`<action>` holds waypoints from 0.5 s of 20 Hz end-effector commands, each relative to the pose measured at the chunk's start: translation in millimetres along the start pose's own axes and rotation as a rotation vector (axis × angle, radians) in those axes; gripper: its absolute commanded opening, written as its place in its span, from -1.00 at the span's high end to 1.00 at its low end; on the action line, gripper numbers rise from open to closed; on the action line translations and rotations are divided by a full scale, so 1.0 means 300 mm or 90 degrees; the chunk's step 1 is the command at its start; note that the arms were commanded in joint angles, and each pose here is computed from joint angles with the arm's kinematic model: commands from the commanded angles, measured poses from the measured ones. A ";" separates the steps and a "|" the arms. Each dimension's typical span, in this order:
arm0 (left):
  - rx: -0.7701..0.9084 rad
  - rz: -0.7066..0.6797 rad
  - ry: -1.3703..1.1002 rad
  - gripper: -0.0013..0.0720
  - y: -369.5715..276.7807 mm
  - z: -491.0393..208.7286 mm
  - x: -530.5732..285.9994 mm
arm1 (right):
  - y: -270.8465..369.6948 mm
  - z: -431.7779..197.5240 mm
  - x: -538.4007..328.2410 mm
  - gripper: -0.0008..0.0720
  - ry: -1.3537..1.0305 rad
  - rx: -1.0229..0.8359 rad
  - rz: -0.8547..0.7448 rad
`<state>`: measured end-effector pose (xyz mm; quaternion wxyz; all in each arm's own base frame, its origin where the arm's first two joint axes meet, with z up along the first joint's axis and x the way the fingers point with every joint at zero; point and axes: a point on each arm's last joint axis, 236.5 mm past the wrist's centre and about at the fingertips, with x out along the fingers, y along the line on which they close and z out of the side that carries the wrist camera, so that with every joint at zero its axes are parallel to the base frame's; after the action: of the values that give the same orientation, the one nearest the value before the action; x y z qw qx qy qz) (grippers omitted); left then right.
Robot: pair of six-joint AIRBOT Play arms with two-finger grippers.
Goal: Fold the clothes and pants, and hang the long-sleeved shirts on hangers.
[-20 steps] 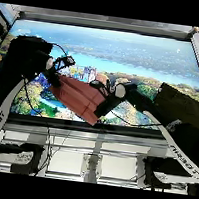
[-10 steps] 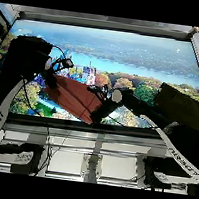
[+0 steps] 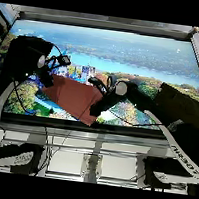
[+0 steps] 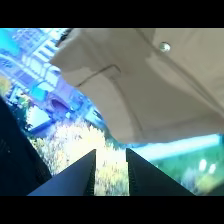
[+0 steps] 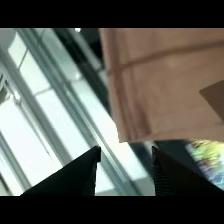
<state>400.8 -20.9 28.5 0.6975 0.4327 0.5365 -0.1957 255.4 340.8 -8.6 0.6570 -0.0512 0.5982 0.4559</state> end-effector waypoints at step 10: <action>-0.356 -0.114 -0.037 -0.92 -0.010 -0.069 -0.011 | -0.534 0.183 -0.174 -0.71 -0.216 0.217 -0.055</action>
<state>405.9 -3.1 35.6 0.7861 0.2617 0.5494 -0.1083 385.1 271.4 -14.1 0.7660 0.0519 0.5428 0.3406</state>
